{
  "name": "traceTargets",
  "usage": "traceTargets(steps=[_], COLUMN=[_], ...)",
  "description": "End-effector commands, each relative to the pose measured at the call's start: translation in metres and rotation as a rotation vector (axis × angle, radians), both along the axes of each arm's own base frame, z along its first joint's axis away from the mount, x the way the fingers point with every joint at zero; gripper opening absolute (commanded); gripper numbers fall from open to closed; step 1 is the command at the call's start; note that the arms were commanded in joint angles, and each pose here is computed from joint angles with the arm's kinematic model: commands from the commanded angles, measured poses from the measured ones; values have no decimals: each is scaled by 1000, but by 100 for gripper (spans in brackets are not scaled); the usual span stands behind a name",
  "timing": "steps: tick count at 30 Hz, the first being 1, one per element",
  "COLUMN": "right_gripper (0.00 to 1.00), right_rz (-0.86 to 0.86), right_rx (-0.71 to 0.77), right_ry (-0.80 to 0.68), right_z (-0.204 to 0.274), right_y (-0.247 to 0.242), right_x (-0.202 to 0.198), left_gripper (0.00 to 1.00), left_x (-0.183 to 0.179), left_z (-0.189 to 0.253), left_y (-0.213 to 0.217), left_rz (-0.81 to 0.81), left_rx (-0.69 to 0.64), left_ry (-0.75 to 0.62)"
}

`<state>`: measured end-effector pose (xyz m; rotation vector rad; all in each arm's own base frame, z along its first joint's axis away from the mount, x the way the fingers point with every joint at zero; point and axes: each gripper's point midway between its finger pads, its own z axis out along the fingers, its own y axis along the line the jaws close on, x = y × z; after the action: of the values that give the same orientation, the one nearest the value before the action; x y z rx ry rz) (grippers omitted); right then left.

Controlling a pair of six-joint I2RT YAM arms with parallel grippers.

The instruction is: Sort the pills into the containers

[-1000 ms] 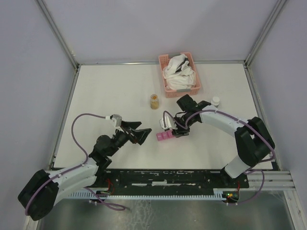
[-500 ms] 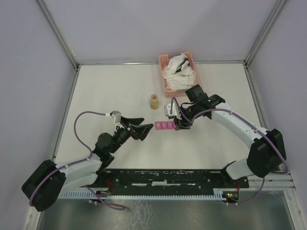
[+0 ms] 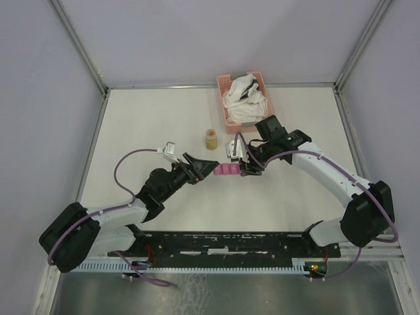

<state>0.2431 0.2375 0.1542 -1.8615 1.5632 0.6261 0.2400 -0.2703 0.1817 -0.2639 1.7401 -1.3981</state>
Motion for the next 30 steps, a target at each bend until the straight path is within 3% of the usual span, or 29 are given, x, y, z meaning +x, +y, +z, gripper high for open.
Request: traceTargets(steps=[1,7,13,23,30], right_gripper=[36,36,36,36,36], right_rz=[11,30,45,63,64], right_rx=[15,-1,-3,-3,-3], right_ry=[-84,-106,-106,-102,-102], right_z=[14,13,10,5,3], right_y=[5,9,12,15,17], right_x=[7,5,1,-2,-2], left_gripper=[100,97,79,73,57], left_x=[4,4,2,-5,-11], left_z=[13,1,-10,4,-2], left_y=[-12,-32,-52,-70,-79], left_rz=[0,-50,-121,-181,-229], left_rx=[-55,-32,-84,-111,-147], left_ry=[65,135,180,139,162])
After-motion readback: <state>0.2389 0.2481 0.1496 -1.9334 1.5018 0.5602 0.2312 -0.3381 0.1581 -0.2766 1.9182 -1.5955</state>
